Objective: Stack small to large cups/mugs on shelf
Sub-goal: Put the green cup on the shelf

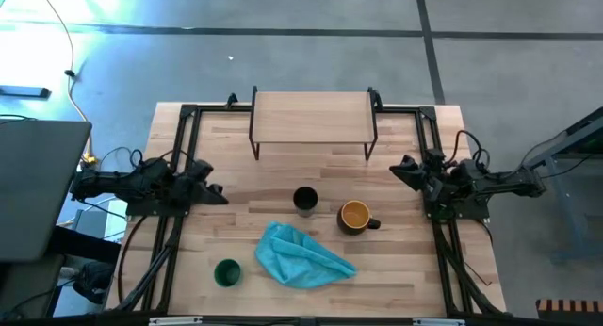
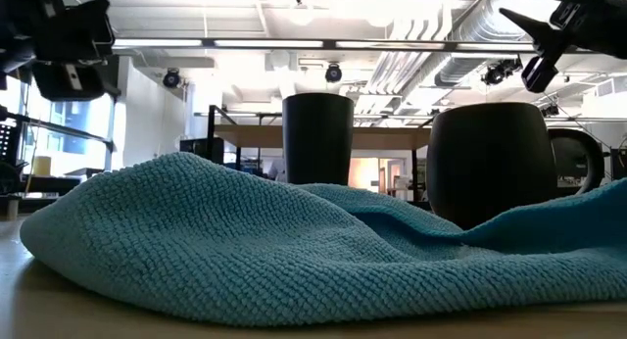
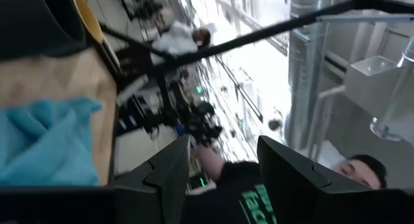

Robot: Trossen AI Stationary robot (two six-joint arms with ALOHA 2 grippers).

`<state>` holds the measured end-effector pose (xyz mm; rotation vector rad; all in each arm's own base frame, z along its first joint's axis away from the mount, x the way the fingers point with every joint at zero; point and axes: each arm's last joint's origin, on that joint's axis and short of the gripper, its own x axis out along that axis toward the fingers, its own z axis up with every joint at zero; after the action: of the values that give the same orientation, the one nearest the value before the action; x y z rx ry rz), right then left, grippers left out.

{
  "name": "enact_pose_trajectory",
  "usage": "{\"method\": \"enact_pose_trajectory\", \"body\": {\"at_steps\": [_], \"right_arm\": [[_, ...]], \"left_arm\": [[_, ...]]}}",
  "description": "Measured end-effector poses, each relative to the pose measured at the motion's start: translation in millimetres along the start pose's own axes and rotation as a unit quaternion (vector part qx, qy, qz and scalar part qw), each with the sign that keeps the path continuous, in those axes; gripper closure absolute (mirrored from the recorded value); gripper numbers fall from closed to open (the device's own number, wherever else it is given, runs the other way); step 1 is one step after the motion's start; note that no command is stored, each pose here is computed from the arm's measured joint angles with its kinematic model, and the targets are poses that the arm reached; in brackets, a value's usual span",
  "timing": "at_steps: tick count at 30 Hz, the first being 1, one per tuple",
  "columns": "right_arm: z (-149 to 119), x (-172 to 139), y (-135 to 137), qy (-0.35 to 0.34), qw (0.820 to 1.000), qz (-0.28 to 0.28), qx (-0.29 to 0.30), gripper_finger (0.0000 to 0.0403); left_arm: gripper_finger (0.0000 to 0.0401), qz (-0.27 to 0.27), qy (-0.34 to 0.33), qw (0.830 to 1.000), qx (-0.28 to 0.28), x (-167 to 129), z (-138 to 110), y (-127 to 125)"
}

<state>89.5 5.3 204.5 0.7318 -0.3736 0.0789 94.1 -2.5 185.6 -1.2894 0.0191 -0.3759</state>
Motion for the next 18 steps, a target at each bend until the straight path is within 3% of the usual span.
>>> {"method": "enact_pose_trajectory", "body": {"at_steps": [5,8,18], "right_arm": [[0.4,0.0,0.2,-0.002,1.000,-0.001,-0.020,0.0299],[0.4,0.0,0.2,-0.002,1.000,-0.001,-0.018,0.0299],[-0.2,0.0,-1.3,-0.004,1.000,-0.016,-0.019,0.0299]], "left_arm": [[0.0231,-0.003,0.045,0.999,-0.027,0.2,-2.7,0.4],[0.0231,0.029,0.075,0.996,-0.040,1.7,-4.8,1.7],[0.0231,0.103,0.165,0.981,-0.006,24.3,-10.4,-20.6]]}}
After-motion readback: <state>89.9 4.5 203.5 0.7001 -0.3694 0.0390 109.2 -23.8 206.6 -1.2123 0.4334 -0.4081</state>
